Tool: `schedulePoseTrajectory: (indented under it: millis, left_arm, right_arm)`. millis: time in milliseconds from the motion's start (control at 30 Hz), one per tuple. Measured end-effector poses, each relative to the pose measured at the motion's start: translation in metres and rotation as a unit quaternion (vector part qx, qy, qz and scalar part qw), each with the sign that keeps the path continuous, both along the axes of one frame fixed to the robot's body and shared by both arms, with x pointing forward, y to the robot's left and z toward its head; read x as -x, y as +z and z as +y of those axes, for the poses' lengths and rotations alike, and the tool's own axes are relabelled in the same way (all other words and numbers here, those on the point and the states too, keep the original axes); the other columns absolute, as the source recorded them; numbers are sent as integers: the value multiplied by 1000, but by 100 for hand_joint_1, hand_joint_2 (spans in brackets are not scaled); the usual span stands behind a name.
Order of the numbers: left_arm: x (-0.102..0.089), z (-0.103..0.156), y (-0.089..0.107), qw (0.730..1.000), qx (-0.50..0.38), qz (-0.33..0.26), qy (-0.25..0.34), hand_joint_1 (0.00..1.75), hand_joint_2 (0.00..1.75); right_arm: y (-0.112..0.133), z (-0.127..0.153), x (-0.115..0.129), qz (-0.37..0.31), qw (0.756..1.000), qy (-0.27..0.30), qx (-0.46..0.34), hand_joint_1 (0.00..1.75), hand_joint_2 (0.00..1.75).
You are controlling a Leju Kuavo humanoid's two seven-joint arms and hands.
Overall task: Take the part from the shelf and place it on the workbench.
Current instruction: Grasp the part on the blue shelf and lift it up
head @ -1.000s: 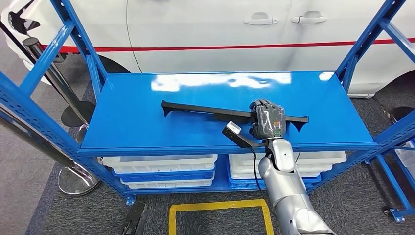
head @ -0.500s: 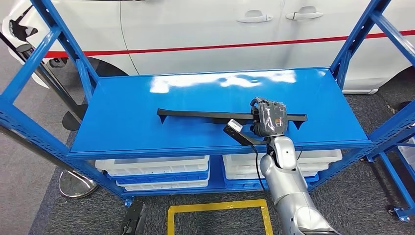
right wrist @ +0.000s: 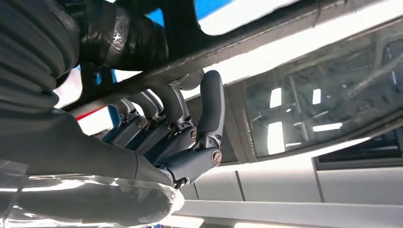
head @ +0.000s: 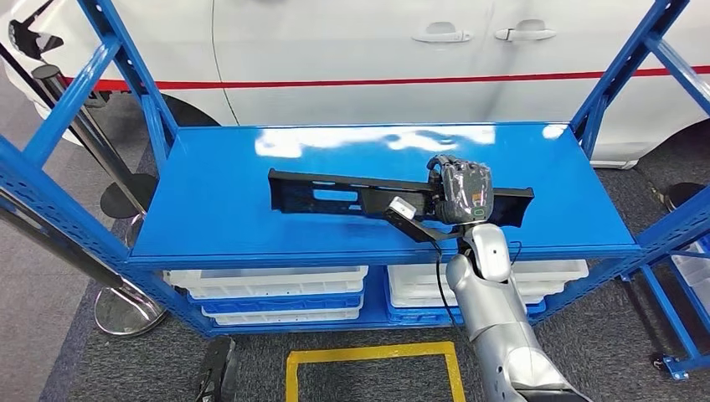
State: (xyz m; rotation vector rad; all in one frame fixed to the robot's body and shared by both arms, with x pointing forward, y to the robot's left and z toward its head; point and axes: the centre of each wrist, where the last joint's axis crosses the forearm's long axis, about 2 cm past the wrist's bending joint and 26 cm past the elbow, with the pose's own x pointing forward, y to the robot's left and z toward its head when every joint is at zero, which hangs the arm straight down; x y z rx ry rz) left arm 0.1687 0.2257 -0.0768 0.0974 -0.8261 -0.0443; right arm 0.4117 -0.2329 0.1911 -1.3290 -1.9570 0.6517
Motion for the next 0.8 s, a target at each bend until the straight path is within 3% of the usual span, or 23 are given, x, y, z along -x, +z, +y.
schedulePoseTrajectory:
  millis: [133, 300, 433, 633, 800]
  left_arm:
    - [0, 1, 0, 1000, -7, -9, 20, 0, 175]
    - [5, 1, -2, 1000, -3, -18, 11, 0, 175]
    - [17, 0, -6, 1000, 8, -7, -6, 0, 175]
    - [39, -1, -13, 999, 13, 28, -38, 0, 175]
    - [46, -1, -15, 997, 21, 38, -57, 0, 175]
  right_arm:
    - [15, 3, 0, -45, 999, 27, 0, 175, 175]
    - [37, 22, 13, -114, 992, 57, -10, 175, 175]
    - [61, 53, 30, -167, 982, 90, -4, 175, 175]
    - [92, 98, 57, -215, 968, 129, -12, 175, 175]
    - [119, 116, 66, -250, 956, 150, -23, 175, 175]
